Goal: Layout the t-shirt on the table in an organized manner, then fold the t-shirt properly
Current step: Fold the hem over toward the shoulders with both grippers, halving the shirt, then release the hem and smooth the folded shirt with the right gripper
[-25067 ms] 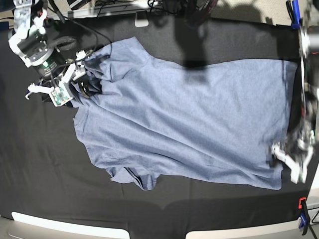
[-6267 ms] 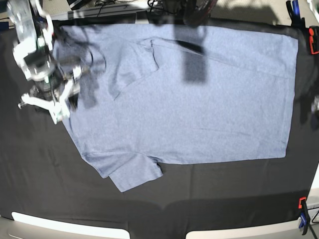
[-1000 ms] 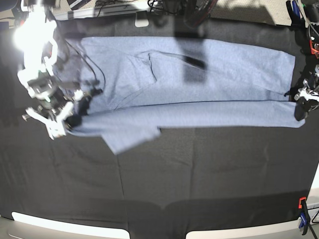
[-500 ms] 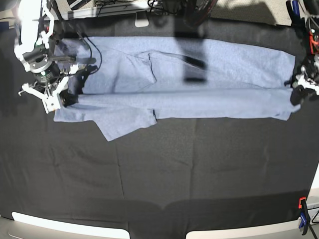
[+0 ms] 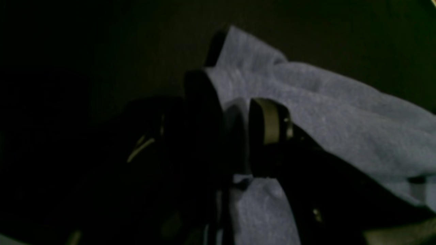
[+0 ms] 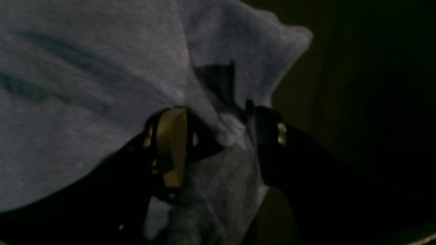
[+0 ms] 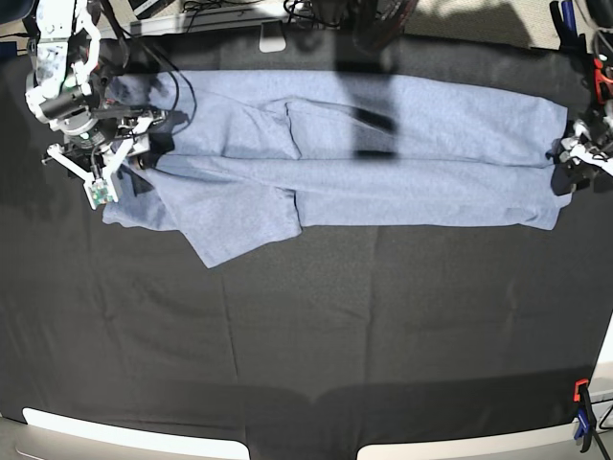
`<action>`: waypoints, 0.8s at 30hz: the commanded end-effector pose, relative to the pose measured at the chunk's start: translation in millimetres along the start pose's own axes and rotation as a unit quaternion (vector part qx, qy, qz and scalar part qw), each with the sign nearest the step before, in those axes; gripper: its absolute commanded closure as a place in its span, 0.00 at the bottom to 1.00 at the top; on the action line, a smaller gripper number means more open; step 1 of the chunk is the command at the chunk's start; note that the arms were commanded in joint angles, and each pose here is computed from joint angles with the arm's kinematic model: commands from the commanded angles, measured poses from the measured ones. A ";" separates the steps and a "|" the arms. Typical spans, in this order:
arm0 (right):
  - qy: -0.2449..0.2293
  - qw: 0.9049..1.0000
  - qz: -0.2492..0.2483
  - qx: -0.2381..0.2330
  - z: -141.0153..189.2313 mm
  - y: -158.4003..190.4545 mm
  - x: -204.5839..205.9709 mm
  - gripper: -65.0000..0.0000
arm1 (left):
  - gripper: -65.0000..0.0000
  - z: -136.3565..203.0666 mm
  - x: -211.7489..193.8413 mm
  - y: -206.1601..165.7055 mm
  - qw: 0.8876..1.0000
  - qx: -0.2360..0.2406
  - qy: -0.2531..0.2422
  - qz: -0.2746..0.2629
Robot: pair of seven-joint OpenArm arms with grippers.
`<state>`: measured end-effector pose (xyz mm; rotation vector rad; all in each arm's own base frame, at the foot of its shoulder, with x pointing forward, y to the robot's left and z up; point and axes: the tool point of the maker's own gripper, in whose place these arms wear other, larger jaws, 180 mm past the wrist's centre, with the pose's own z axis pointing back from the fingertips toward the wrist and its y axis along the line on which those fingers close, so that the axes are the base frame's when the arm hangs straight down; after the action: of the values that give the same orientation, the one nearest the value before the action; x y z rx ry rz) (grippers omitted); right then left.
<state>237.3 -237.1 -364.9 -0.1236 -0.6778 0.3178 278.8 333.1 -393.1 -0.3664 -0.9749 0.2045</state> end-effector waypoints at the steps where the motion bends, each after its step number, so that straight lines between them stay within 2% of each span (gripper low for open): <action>1: -0.036 0.999 0.004 -0.002 3.6 -5.6 22.2 0.52 | 0.57 6.3 31.9 0.7 0.999 -0.004 -0.033 -0.026; 4: -0.081 0.996 -0.024 0.024 3.3 -1.6 52.2 0.52 | 0.57 10.6 50.6 -3.8 0.998 -0.007 -0.044 -0.054; 9: -0.141 0.985 -0.080 0.055 -8.2 5.0 101.2 0.52 | 0.57 10.9 69.4 -22.8 0.994 -0.023 -0.066 -0.082; 13: -0.162 0.980 -0.086 0.082 -28.0 20.1 139.9 0.52 | 0.57 5.1 63.7 -38.0 0.992 -0.026 -0.064 -0.102; 17: -0.118 0.985 -0.079 0.103 -67.4 40.5 150.6 0.52 | 0.57 -1.0 54.3 -49.4 0.993 -0.033 -0.065 -0.094; 21: -0.050 0.992 -0.074 0.091 -102.5 47.9 150.0 0.52 | 0.57 -4.6 47.6 -54.8 0.994 -0.038 -0.067 -0.082; 24: -0.025 0.992 -0.079 0.092 -118.1 48.5 153.3 0.52 | 0.57 -5.1 47.0 -55.7 0.994 -0.039 -0.068 -0.080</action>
<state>400.8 -140.1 -390.4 0.1233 -0.6527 0.2263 301.3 289.6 -358.0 -0.3527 -1.0788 0.0634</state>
